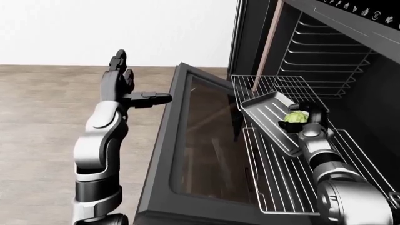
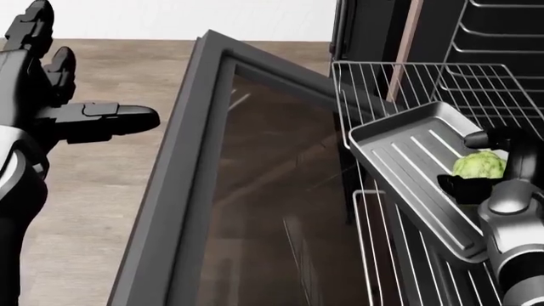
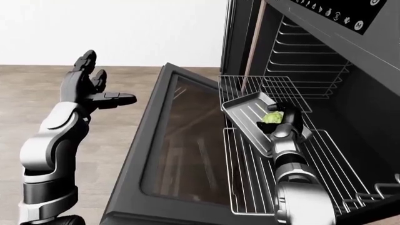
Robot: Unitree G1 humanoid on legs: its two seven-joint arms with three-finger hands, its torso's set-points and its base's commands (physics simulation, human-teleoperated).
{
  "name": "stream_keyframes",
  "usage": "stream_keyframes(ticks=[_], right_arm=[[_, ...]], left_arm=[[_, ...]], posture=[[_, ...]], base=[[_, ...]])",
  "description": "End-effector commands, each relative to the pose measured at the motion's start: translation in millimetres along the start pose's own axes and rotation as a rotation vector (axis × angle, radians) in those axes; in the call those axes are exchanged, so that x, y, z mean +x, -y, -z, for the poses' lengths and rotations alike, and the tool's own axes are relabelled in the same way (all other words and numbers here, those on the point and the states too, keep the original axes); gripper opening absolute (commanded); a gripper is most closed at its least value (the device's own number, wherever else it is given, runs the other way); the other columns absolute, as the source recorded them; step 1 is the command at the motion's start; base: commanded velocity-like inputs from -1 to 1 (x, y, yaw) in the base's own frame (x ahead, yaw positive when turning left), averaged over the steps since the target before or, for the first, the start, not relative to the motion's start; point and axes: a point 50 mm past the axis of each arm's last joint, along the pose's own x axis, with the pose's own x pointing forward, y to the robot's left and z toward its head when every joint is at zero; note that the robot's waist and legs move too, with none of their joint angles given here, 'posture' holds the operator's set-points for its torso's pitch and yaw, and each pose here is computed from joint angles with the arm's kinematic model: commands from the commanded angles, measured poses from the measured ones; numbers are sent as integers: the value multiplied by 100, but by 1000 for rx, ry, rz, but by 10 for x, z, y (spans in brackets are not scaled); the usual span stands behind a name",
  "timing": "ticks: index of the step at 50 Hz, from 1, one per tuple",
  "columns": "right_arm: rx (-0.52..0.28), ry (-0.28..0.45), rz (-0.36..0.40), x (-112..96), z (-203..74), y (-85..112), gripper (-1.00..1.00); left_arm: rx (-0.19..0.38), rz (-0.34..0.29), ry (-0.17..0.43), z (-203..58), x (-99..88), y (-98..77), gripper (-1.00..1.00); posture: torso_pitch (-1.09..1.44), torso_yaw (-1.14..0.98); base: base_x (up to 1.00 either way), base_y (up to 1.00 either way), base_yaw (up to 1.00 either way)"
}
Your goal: Place the broccoli on the rack of the oven.
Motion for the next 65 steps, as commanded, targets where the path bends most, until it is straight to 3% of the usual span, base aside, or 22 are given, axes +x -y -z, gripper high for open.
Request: stream_keyframes(ticks=[1, 5, 13, 15, 19, 26, 27, 28, 29, 41, 48, 53, 65], right_arm=[[45, 103, 46, 45, -288, 114, -23], [45, 99, 46, 45, -272, 114, -25], [52, 95, 43, 41, -271, 103, -6], [52, 95, 40, 41, -280, 102, 22], [53, 95, 43, 45, -274, 113, 20], [57, 94, 44, 46, -262, 118, 33], [58, 92, 44, 44, -253, 116, 39], [60, 91, 43, 43, -251, 113, 88], [60, 90, 43, 43, -255, 114, 100], [80, 138, 12, 49, -398, 186, 100], [92, 181, -59, -10, -617, 208, 100], [184, 169, -150, -75, -724, 179, 100], [204, 263, -282, -425, -1084, 134, 100]], left_arm=[[1, 1, 97, -198, -18, 1, 100], [1, 1, 96, -192, -20, 1, 100], [0, 0, 94, -191, -21, -6, 100], [0, 1, 94, -188, -23, -1, 100], [0, 2, 93, -193, -33, 8, 100], [0, 5, 92, -159, -13, 15, 100], [0, 5, 92, -162, -13, 14, 100], [-1, 5, 92, -160, -12, 10, 100], [0, 5, 92, -160, -13, 10, 100], [2, 4, 94, -188, -3, 16, 100], [9, 10, 99, -252, -1, 53, 100], [15, 10, 96, -216, 46, 53, 100], [42, 34, 92, -191, 94, 153, 100]], posture=[[0, 0], [0, 0], [0, 0], [0, 0], [0, 0], [0, 0], [0, 0], [0, 0], [0, 0], [0, 0], [0, 0], [0, 0], [0, 0]], base=[[0, 0, 0], [0, 0, 0], [0, 0, 0], [0, 0, 0], [0, 0, 0], [0, 0, 0], [0, 0, 0], [0, 0, 0], [0, 0, 0], [0, 0, 0], [0, 0, 0], [0, 0, 0], [0, 0, 0]])
